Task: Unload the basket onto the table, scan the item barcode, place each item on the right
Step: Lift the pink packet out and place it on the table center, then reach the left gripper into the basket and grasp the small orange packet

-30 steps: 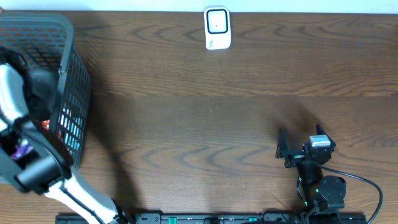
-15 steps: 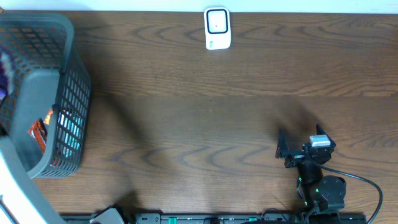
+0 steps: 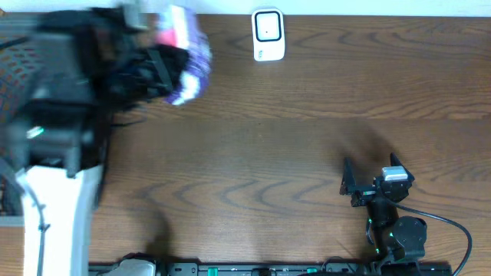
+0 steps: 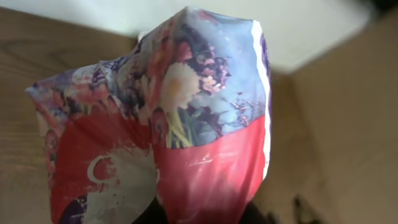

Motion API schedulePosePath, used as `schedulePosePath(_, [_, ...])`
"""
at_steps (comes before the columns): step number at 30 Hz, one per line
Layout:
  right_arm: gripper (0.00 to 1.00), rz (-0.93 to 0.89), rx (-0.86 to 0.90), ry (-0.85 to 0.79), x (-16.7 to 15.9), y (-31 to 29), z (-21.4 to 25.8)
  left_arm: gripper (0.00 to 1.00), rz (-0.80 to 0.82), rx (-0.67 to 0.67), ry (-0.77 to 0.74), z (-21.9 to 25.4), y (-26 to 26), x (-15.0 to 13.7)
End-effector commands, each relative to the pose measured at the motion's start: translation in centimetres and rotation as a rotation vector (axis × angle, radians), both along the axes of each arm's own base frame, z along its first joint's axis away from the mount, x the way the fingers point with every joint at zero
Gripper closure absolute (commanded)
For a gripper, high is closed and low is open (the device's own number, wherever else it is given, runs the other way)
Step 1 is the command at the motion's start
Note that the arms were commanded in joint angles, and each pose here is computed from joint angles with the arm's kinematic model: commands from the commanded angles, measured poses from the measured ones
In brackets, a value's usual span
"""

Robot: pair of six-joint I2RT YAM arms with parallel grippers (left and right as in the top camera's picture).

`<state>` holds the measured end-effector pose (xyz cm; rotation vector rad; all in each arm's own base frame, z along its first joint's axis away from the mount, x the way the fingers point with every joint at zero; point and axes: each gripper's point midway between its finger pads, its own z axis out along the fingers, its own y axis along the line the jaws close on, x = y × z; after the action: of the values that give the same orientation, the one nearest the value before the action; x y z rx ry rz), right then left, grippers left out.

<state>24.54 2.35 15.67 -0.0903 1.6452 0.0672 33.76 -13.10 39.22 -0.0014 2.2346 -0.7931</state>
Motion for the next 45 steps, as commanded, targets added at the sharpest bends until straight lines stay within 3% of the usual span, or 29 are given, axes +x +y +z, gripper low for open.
schedulePosePath(1, [0.01,0.004,0.007,0.002,0.0,0.1,-0.1,0.92,-0.022,0.245,0.009,-4.5,-1.5,1.9])
schedulePosePath(8, [0.01,0.004,0.007,0.002,0.0,0.1,-0.1,0.91,0.057,0.599,0.152,-13.6,-2.8,5.2])
schedulePosePath(12, [0.01,0.004,0.007,0.002,0.0,0.1,-0.1,0.85,0.017,0.700,0.264,-19.2,-3.9,6.0])
schedulePosePath(15, [0.01,0.004,0.008,0.003,0.0,0.1,-0.1,0.64,-0.015,0.748,0.341,-22.7,-4.5,6.1])
schedulePosePath(18, [0.01,0.004,0.007,0.003,0.0,0.1,-0.1,0.57,-0.029,0.775,0.388,-24.8,-4.5,6.2])
schedulePosePath(19, [0.01,0.004,0.007,0.002,0.0,0.1,-0.1,0.49,-0.029,0.777,0.392,-25.0,-4.4,6.2])
schedulePosePath(20, [0.01,0.004,0.007,0.002,0.0,0.1,-0.1,0.34,-0.028,0.777,0.392,-25.0,-4.4,6.2])
schedulePosePath(21, [0.01,0.004,0.007,0.002,0.0,0.1,-0.1,0.22,-0.026,0.775,0.387,-24.7,-4.4,6.2])
schedulePosePath(24, [0.01,0.004,0.007,0.002,0.0,0.1,-0.1,0.21,0.000,0.762,0.342,-22.8,-4.1,6.6])
schedulePosePath(30, [0.01,0.004,0.008,0.002,0.0,0.1,-0.1,0.21,0.226,0.792,0.116,-13.5,0.5,7.3])
schedulePosePath(35, [0.01,0.004,0.007,0.002,0.0,0.1,-0.1,0.20,0.562,0.804,-0.061,-4.5,8.9,6.1])
schedulePosePath(38, [0.01,0.004,0.007,0.002,0.0,0.1,-0.1,0.20,0.749,0.770,-0.094,-1.1,14.7,4.6])
schedulePosePath(41, [0.01,0.004,0.007,0.002,0.0,0.1,-0.1,0.20,0.980,0.689,-0.064,0.3,21.3,2.4])
schedulePosePath(42, [0.01,0.004,0.008,0.002,0.0,0.1,-0.1,0.11,1.058,0.655,-0.046,0.4,23.1,1.6])
schedulePosePath(45, [0.01,0.004,0.007,0.002,0.0,0.1,-0.1,0.05,1.322,0.522,0.033,-0.3,29.0,-1.4])
